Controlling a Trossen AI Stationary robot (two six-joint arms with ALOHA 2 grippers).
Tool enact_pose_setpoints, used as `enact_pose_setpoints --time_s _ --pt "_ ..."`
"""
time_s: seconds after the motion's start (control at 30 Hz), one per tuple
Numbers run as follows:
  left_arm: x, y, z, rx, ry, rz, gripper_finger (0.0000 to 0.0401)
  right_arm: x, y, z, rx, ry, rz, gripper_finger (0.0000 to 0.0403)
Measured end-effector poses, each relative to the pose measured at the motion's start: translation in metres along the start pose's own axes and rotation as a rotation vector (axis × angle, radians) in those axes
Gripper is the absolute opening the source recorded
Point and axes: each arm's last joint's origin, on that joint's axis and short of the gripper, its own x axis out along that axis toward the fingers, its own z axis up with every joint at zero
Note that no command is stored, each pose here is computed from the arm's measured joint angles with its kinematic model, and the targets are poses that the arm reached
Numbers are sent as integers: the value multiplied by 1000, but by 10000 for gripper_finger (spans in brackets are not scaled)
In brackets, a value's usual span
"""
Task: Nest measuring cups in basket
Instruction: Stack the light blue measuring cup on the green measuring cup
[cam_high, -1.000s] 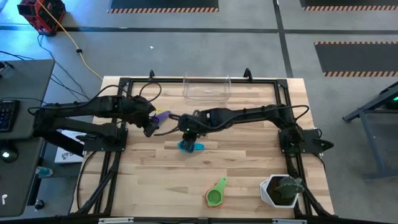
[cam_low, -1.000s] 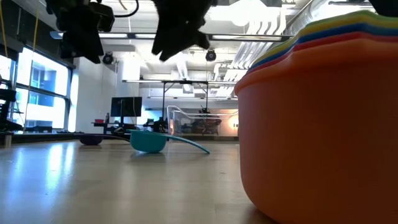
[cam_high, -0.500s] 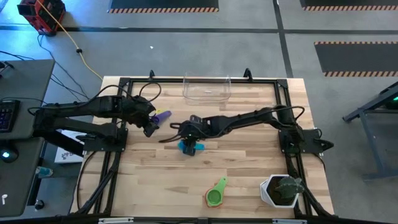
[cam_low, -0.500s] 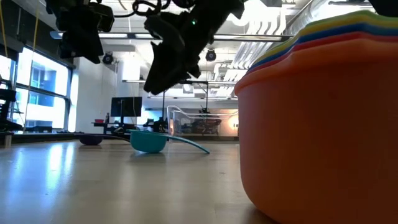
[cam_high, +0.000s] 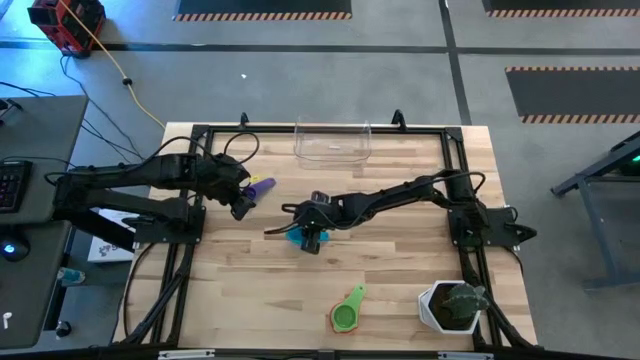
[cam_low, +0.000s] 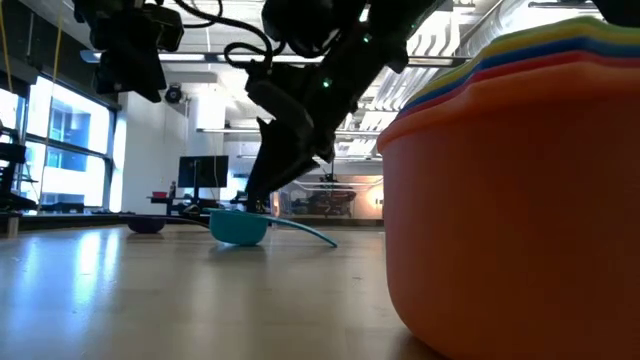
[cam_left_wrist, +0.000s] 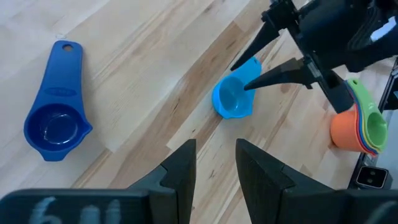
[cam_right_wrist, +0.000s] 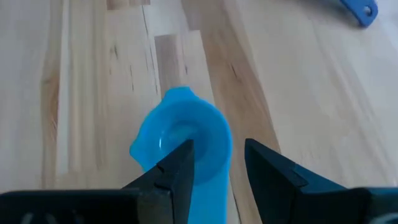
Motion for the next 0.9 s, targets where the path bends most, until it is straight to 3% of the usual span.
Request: enact_pose_setpoints --time_s 0.4,0.9 --pt "0 0 1 1 -8 0 104 1 -11 9 19 -73 -4 133" --pt "0 0 1 3 -17 13 104 9 -11 3 -34 -33 5 133"
